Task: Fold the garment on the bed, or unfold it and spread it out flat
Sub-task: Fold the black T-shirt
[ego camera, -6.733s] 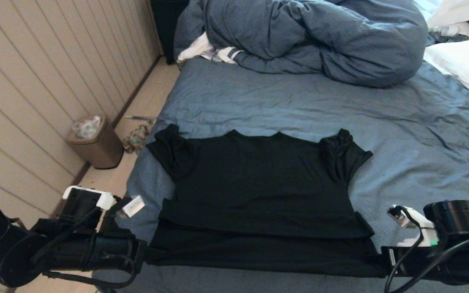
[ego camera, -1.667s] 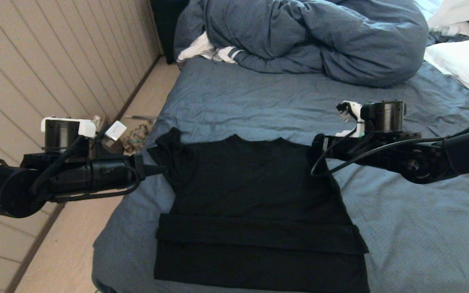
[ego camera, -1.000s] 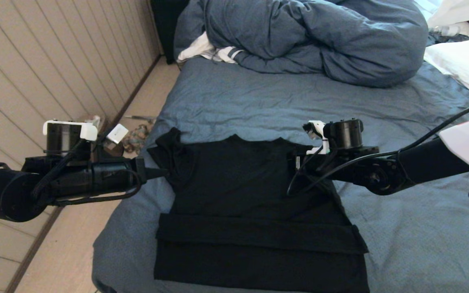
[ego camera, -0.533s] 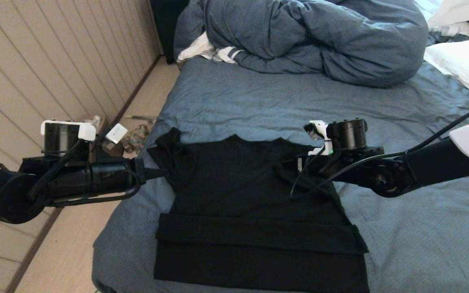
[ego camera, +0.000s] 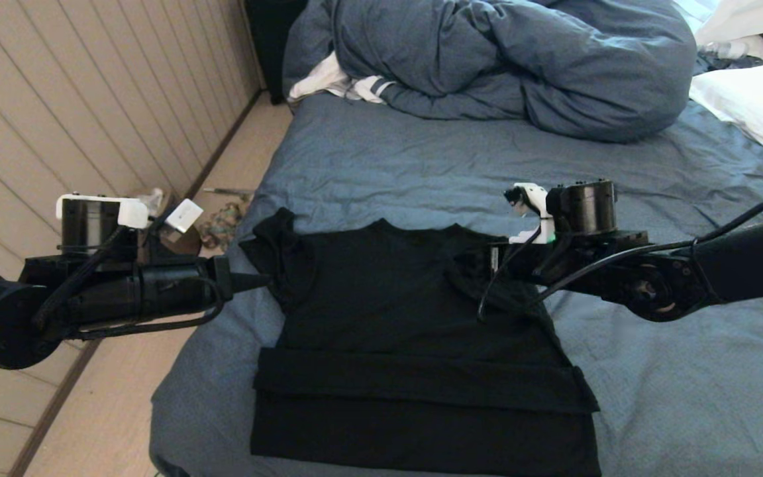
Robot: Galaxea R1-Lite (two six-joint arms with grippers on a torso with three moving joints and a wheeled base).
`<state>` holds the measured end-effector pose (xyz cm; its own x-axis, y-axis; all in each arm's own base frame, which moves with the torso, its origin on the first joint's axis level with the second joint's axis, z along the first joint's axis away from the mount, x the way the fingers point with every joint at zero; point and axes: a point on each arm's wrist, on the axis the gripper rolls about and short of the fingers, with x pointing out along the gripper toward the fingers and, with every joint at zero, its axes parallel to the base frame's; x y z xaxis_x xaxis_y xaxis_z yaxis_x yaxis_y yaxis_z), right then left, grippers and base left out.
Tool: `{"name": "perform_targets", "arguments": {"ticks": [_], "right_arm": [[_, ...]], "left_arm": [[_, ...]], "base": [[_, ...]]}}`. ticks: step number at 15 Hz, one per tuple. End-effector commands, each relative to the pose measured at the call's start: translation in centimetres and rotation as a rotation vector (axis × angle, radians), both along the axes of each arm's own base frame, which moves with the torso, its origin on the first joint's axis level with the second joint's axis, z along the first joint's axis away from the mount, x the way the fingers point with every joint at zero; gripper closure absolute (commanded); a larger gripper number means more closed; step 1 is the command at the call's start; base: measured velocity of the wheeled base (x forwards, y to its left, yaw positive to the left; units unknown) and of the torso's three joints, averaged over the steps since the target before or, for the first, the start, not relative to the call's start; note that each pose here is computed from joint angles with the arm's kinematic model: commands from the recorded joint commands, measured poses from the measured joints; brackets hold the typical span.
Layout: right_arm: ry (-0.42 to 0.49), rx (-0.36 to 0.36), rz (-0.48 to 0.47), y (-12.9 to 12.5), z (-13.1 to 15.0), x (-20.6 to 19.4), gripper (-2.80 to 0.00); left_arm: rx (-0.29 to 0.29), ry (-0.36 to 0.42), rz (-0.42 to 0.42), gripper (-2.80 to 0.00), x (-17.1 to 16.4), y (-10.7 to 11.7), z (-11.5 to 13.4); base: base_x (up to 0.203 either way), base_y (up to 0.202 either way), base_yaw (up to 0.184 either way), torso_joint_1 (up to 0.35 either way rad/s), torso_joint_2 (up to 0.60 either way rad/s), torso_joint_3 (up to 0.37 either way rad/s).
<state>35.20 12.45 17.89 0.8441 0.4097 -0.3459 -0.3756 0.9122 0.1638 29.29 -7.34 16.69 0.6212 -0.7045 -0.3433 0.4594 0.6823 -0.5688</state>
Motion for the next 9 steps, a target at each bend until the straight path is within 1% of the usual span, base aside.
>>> {"name": "perform_targets", "arguments": {"ticks": [1, 4, 5, 7, 9], "right_arm": [[-0.035, 0.034, -0.028, -0.3, 1.4, 0.5, 0.00], [-0.022, 0.031, -0.168, -3.9, 1.6, 3.5, 0.00], [-0.004, 0.025, -0.197, -4.8, 1.8, 4.2, 0.00], [0.059, 0.008, -0.249, -6.2, 1.2, 5.8, 0.00], [0.121, -0.019, -0.302, -6.6, -0.4, 7.4, 0.00]], "left_arm": [[-0.006, -0.007, -0.003, 0.00, -0.3, 0.0, 0.3], [-0.008, 0.000, -0.024, 0.00, -0.9, -0.6, 0.2], [-0.011, 0.013, -0.030, 0.00, -1.0, -0.8, 0.0], [-0.010, 0.034, -0.061, 0.00, -1.5, -1.7, -0.4], [-0.008, 0.041, -0.066, 0.00, -1.7, -1.8, -0.6]], "base": [[0.000, 0.000, 0.000, 0.000, 0.00, 0.000], [0.000, 0.000, 0.000, 0.000, 0.00, 0.000], [0.000, 0.000, 0.000, 0.000, 0.00, 0.000], [0.000, 0.000, 0.000, 0.000, 0.00, 0.000], [0.000, 0.000, 0.000, 0.000, 0.00, 0.000]]}}
